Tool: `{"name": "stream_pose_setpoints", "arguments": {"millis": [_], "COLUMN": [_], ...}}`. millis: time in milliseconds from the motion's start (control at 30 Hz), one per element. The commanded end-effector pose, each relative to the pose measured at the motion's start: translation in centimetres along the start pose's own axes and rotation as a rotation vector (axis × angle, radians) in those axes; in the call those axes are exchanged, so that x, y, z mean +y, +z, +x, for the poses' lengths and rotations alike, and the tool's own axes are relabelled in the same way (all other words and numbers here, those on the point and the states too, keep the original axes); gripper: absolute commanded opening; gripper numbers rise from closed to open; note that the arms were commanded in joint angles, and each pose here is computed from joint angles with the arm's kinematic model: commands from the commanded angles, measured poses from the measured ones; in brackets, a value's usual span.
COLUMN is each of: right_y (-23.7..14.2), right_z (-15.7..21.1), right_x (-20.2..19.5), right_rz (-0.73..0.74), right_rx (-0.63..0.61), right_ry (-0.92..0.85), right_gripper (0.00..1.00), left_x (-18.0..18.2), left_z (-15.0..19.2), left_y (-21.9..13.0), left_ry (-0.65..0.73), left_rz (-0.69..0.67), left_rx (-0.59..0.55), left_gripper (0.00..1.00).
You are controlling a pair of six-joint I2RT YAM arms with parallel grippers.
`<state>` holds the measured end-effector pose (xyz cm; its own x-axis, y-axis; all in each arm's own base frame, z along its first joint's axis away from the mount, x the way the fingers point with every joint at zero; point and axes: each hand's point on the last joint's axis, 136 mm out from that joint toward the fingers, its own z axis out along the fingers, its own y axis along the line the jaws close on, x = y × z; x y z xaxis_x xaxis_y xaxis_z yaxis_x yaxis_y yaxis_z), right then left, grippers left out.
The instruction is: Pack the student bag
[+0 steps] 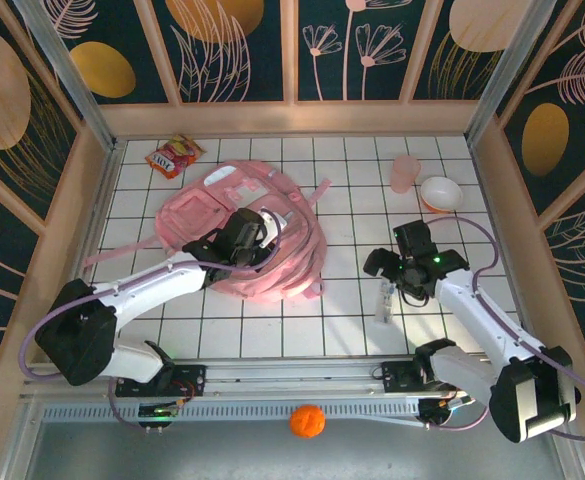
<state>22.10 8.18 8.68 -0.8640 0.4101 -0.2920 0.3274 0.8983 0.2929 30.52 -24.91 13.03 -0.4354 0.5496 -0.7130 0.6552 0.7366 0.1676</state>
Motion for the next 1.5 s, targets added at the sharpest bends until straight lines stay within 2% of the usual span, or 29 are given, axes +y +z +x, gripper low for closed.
{"name": "stream_pose_setpoints", "arguments": {"millis": [0,167,267,467,667,733,900,967,1133,1233,1367,1467], "right_y": [0.6,1.9,2.4,3.5,4.4,4.5,4.9,5.2,5.9,6.0,5.1,3.0], "right_z": [0.7,2.1,2.5,3.4,4.2,4.3,4.5,4.8,5.0,4.9,3.7,1.7], "right_x": [-1.6,-3.1,-2.8,-2.4,-2.9,-3.4,-4.4,-4.4,-4.4,-4.5,-3.1,0.0], "right_rz": [0.062,0.1,0.075,0.048,0.082,0.112,0.169,0.172,0.176,0.186,0.116,-0.052], "right_rx": [0.028,0.09,0.108,0.159,0.219,0.221,0.236,0.254,0.271,0.275,0.214,0.11], "right_ry": [0.031,0.056,0.054,0.042,0.034,0.033,0.029,0.028,0.024,0.015,-0.002,-0.032], "right_gripper": [0.99,0.99,0.99,0.96,0.72,0.67,0.65,0.61,0.59,0.45,0.41,0.4], "left_x": [0.9,1.1,2.2,2.8,2.3,2.2,2.1,2.1,2.0,2.0,1.7,1.7], "left_z": [-2.6,-4.9,-5.6,-6.3,-6.3,-6.2,-6.4,-6.4,-6.5,-6.7,-6.6,-6.6], "left_y": [-1.9,-3.9,-4.6,-5.1,-4.8,-4.6,-4.7,-4.8,-4.8,-5.0,-4.9,-4.9], "left_ry": [-0.037,-0.085,-0.092,-0.092,-0.106,-0.112,-0.117,-0.118,-0.128,-0.136,-0.14,-0.158], "left_rz": [-0.027,-0.018,-0.071,-0.1,-0.071,-0.063,-0.057,-0.058,-0.053,-0.048,-0.032,-0.032], "left_rx": [-0.084,-0.2,-0.219,-0.238,-0.235,-0.229,-0.236,-0.239,-0.241,-0.249,-0.26,-0.26], "left_gripper": [0.31,0.14,0.1,0.1,0.1,0.1,0.1,0.1,0.1,0.09,0.1,0.1]}}
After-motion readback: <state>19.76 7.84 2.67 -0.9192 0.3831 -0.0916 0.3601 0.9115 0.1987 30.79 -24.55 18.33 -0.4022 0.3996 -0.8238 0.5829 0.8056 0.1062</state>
